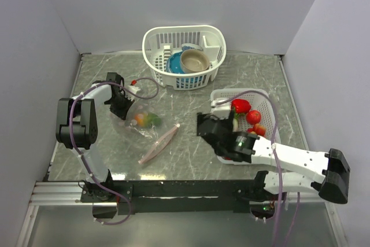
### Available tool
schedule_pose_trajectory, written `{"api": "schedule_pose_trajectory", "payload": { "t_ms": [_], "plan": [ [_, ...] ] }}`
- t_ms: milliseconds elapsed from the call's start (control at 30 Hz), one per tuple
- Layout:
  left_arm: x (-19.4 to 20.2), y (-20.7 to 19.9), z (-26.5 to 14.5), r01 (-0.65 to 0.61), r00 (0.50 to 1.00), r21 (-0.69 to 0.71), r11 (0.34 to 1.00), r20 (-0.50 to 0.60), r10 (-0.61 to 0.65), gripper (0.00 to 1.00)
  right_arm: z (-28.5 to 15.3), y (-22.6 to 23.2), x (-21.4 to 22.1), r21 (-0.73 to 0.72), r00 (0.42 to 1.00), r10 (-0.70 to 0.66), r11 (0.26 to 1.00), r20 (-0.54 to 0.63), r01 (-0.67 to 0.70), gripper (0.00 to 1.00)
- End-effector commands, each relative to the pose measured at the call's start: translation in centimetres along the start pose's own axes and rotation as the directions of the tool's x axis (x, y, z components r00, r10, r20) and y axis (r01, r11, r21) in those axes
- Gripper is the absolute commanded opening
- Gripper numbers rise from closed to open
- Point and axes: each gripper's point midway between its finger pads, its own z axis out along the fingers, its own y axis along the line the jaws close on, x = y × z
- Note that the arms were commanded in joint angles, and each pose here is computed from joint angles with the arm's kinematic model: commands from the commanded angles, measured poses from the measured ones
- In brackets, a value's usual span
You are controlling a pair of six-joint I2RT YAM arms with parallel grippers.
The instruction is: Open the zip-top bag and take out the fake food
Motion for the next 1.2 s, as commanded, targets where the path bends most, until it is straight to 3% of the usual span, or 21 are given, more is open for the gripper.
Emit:
{"api": "schedule_pose_trajectory", "payload": {
  "t_ms": [0,33,100,133,167,367,500,667,767,867,900,933,1000,1167],
  "plan": [
    [1.3,-1.0,0.2,0.004,0.999,0.034,0.999,-0.045,-0.002,0.01,-2.3,9.9,1.1,-0.360,0.988,-0.142,0.920,0.054,0.152,0.77],
    [1.3,-1.0,0.2,0.004,0.999,0.037,0.999,-0.045,-0.002,0.01,-2.2,11.1,1.9,-0.388,0.990,-0.137,0.911,0.036,0.140,0.56],
    [1.2,-1.0,0.3,0.006,0.999,0.036,0.999,-0.045,-0.004,0.01,-2.3,13.1,5.4,-0.447,0.981,-0.194,0.878,0.000,0.173,0.36],
    [1.3,-0.9,0.3,0.006,0.999,0.035,0.999,-0.050,-0.004,0.01,-2.1,13.9,6.4,-0.470,0.984,-0.178,0.868,0.002,0.158,0.10],
    [1.3,-0.9,0.4,0.007,0.999,0.035,0.999,-0.053,-0.005,0.01,-1.8,14.4,8.0,-0.476,0.979,-0.202,0.862,-0.011,0.173,0.00],
    [0.9,-0.8,0.4,0.007,0.999,0.037,0.999,-0.050,-0.005,0.01,-0.9,18.8,10.8,-0.545,0.972,-0.235,0.817,-0.012,0.190,0.00],
    [1.0,-1.0,0.6,0.004,0.999,0.048,0.999,-0.051,-0.001,0.01,-0.4,21.8,10.1,-0.570,0.976,-0.215,0.800,0.019,0.188,0.00],
    [1.1,-2.1,0.6,-0.004,0.999,0.079,0.997,-0.048,0.008,0.01,2.3,23.7,9.7,-0.559,0.980,-0.200,0.810,0.019,0.176,0.02],
    [1.2,-3.6,0.1,-0.026,0.999,0.113,0.993,-0.039,0.030,0.01,3.4,24.7,9.6,-0.575,0.984,-0.176,0.805,0.005,0.147,0.10],
    [0.7,-4.5,-0.6,-0.052,0.998,0.135,0.990,-0.019,0.055,0.01,4.9,25.1,9.2,-0.576,0.988,-0.155,0.808,-0.005,0.124,0.31],
    [0.7,-4.8,-0.9,-0.056,0.998,0.146,0.988,-0.019,0.060,0.01,5.5,25.3,8.4,-0.572,0.990,-0.140,0.813,-0.002,0.114,0.52],
    [0.4,-5.2,-1.3,-0.064,0.998,0.156,0.986,-0.009,0.066,0.01,5.9,25.4,8.5,-0.569,0.990,-0.138,0.815,-0.006,0.110,0.59],
    [0.1,-5.6,-1.7,-0.081,0.997,0.163,0.983,-0.004,0.083,0.01,6.5,25.7,7.6,-0.569,0.993,-0.121,0.816,0.009,0.104,0.69],
    [-0.3,-6.7,-1.7,-0.119,0.993,0.182,0.976,-0.004,0.122,0.01,7.7,26.8,6.0,-0.551,0.991,-0.122,0.824,0.062,0.136,0.78]
  ]
}}
